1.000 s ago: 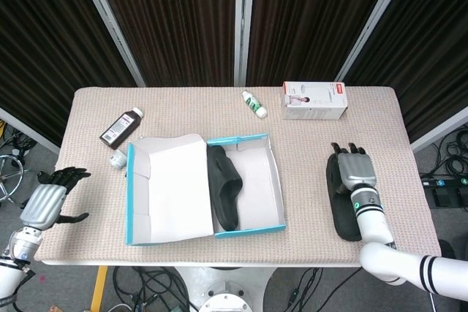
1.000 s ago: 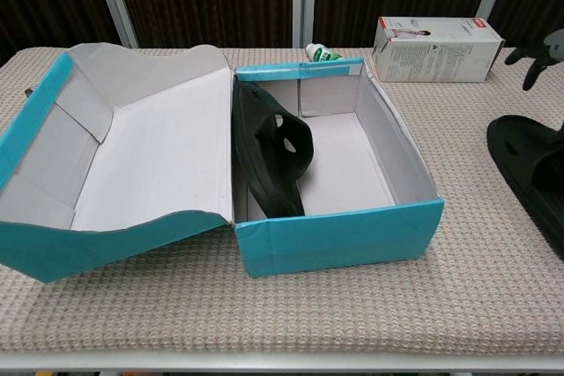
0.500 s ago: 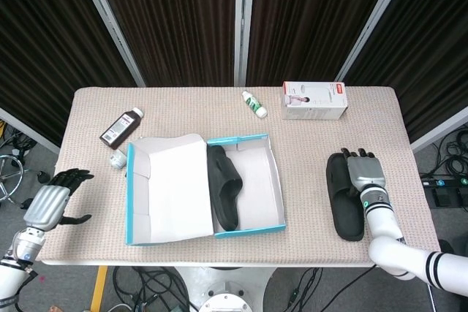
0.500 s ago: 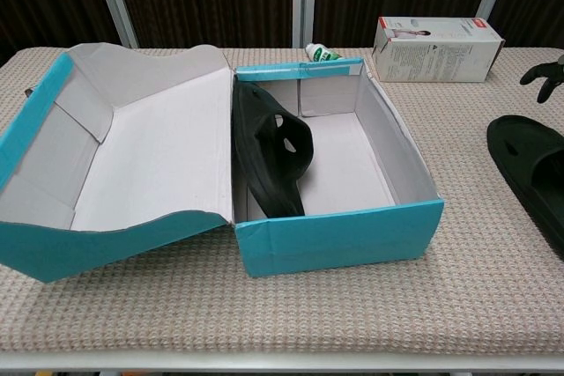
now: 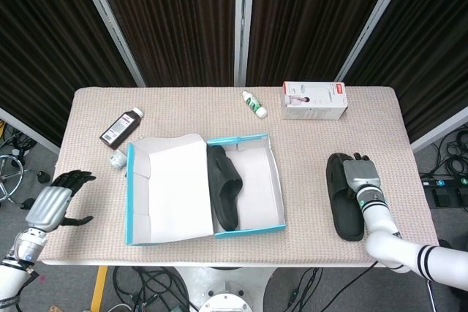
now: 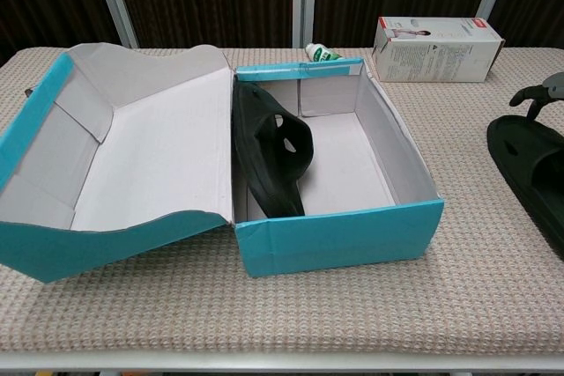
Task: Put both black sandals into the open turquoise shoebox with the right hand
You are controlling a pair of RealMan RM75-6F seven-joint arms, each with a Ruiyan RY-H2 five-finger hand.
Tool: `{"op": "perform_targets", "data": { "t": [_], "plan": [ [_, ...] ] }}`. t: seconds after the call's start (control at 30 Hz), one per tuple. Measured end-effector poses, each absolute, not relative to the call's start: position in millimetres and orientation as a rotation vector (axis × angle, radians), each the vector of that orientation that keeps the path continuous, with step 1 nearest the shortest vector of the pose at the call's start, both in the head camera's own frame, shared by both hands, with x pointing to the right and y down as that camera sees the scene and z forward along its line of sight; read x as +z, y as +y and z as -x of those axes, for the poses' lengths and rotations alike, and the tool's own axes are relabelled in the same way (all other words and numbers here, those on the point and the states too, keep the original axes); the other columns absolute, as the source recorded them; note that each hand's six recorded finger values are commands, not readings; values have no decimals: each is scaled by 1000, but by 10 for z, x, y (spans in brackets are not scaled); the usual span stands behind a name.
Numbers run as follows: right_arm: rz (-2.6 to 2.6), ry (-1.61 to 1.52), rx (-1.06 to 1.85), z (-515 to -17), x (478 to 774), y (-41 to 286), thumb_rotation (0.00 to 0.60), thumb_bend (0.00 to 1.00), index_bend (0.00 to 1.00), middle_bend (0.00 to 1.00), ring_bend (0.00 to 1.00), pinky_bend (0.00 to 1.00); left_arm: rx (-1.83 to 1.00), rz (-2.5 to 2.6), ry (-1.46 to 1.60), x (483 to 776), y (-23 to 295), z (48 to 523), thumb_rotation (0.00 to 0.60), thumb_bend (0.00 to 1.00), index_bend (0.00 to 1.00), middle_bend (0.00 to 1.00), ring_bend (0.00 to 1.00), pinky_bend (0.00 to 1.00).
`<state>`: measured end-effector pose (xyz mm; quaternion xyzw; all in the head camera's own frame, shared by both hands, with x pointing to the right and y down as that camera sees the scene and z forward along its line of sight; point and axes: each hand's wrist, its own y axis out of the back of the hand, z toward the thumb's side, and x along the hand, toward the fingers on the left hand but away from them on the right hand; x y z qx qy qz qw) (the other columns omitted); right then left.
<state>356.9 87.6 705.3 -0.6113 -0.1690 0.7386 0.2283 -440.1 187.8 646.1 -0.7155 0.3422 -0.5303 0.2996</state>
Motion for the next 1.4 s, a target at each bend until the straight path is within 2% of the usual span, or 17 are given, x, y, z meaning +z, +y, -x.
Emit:
{"op": "perform_targets", "data": {
  "t": [0.2,0.43,0.57,0.73,0.87,1.03,1.4],
  "plan": [
    [1684,-455,2037,-3548,7111,876,600,30,2,194,32,104,-1412,1901,903,6468,1875,4393,600,70,190,150,91,136],
    [1686,-459,2041,-3539,7123,854,600,45,34,293,113,198,-1415,1907,898,6474,1884,4388,600,70,189,150,91,136],
    [1669,-481,2029,-3549,7110,826,600,59,88,402,216,279,-1418,1908,898,6472,1885,4392,600,70,189,150,91,136],
    [1658,-513,2014,-3571,7091,793,600,78,227,509,327,417,-1417,1915,898,6471,1883,4384,600,70,189,150,91,141],
    [1659,-536,2003,-3603,7065,784,600,80,290,538,355,445,-1416,1916,895,6475,1874,4371,600,70,189,150,91,141],
    [1668,-569,1978,-3628,6970,751,600,82,314,552,371,460,-1410,1917,891,6476,1859,4347,600,70,190,150,91,141],
    [1763,-766,1827,-3521,6454,541,600,82,323,554,372,462,-1388,1919,894,6451,1822,4283,600,70,189,150,91,141]
  ]
}}
